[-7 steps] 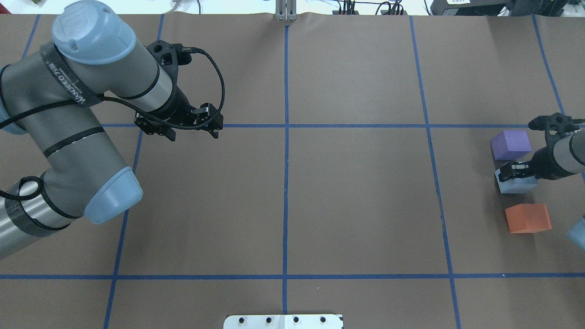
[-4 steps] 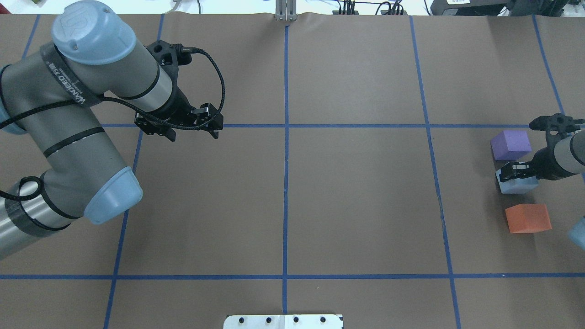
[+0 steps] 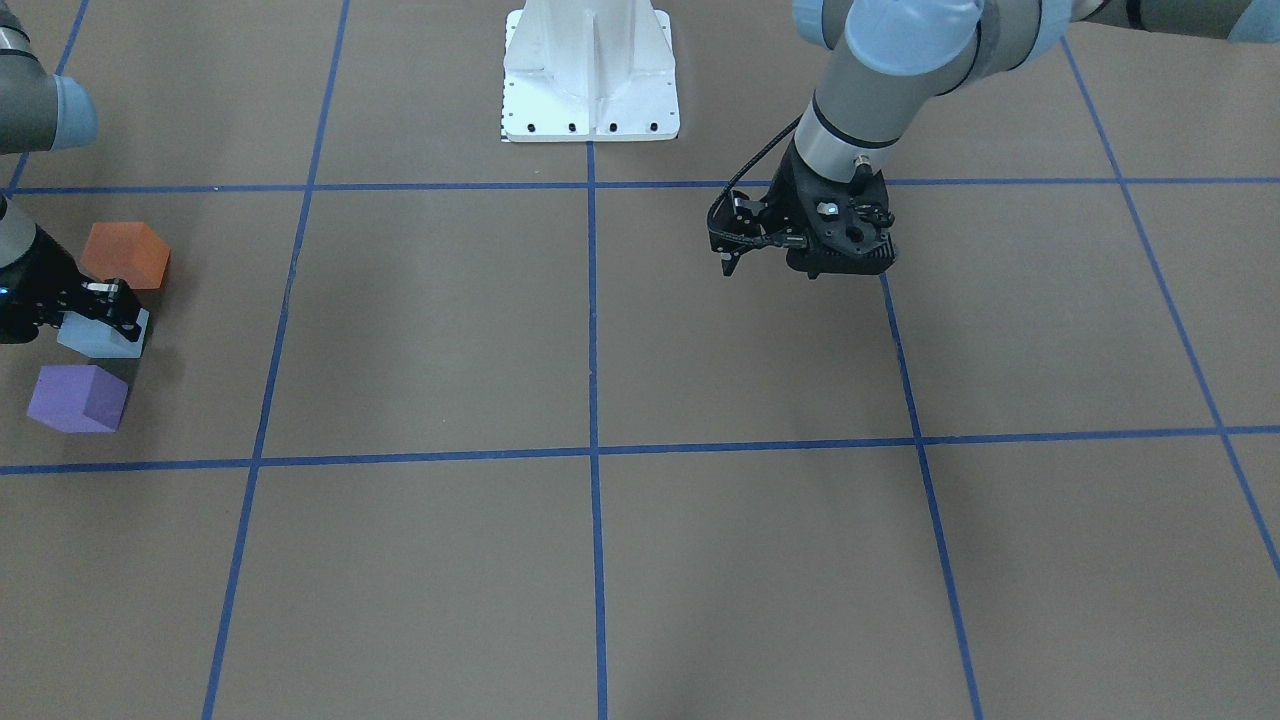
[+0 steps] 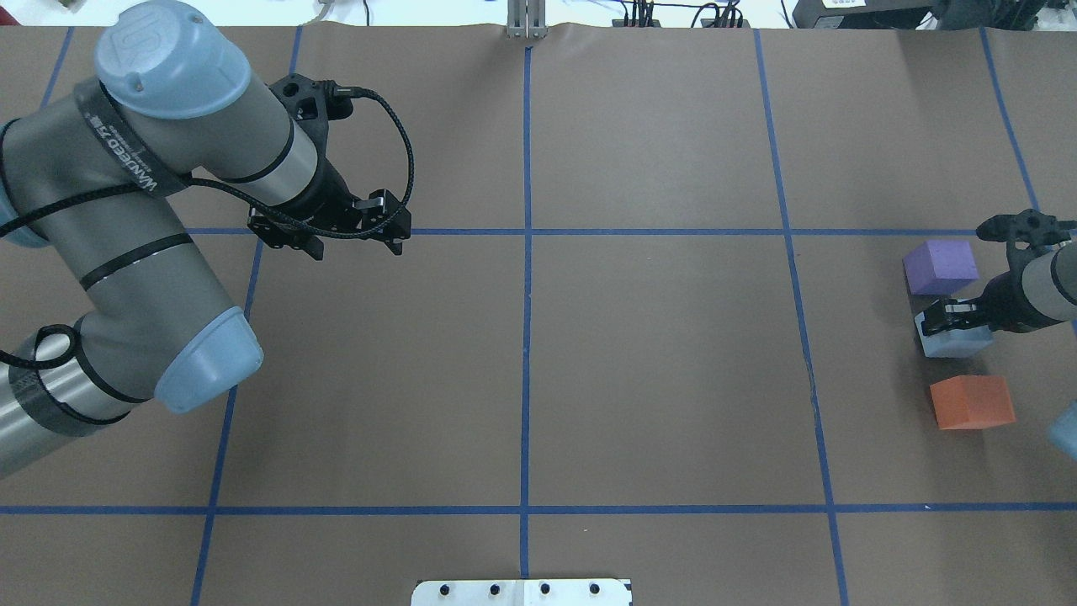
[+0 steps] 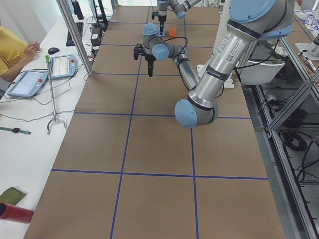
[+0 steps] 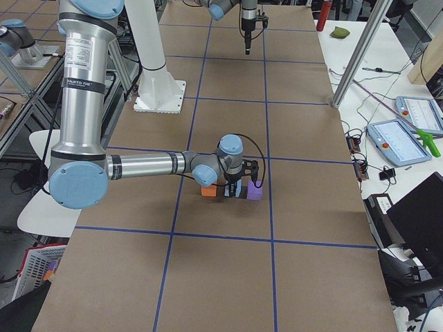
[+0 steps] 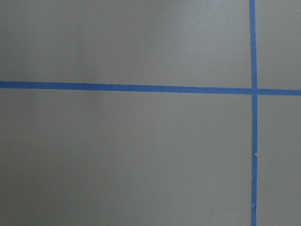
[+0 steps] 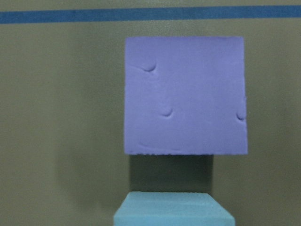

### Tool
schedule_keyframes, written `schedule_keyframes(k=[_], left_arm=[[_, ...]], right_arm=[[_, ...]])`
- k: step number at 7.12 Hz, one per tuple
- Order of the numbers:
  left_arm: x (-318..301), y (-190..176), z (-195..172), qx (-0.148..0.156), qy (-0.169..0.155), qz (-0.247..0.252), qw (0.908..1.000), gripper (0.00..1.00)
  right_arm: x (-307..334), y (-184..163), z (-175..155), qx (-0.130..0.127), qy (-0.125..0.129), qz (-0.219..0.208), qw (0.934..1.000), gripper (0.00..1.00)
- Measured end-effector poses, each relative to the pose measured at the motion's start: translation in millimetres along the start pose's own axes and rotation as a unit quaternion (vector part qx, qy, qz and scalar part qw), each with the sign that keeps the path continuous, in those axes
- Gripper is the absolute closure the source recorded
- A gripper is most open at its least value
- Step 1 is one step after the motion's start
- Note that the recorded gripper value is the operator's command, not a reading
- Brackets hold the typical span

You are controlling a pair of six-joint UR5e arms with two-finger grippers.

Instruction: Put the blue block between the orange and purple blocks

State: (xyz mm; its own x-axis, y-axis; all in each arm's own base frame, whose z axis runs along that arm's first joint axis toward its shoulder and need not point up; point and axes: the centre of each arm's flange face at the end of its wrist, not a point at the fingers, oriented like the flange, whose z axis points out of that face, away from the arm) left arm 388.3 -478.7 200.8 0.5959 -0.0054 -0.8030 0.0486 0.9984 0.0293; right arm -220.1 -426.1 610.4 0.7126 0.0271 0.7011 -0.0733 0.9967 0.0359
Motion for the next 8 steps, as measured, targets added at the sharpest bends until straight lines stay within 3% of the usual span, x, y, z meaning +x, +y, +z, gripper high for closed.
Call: schedule_keyframes(k=[4,8], left_arm=[[3,2,-5,0.002,0.005,-0.007,1.0,0.0],[-20,1,-22,0.011,0.005,0.015,0.9998,0.0]], right_arm=[[-4,-1,-7,0.006,-0.006,-0.004,1.0,0.0],[43,-9,-80,0.067,-0.038,-0.007,0.9971,0.0]])
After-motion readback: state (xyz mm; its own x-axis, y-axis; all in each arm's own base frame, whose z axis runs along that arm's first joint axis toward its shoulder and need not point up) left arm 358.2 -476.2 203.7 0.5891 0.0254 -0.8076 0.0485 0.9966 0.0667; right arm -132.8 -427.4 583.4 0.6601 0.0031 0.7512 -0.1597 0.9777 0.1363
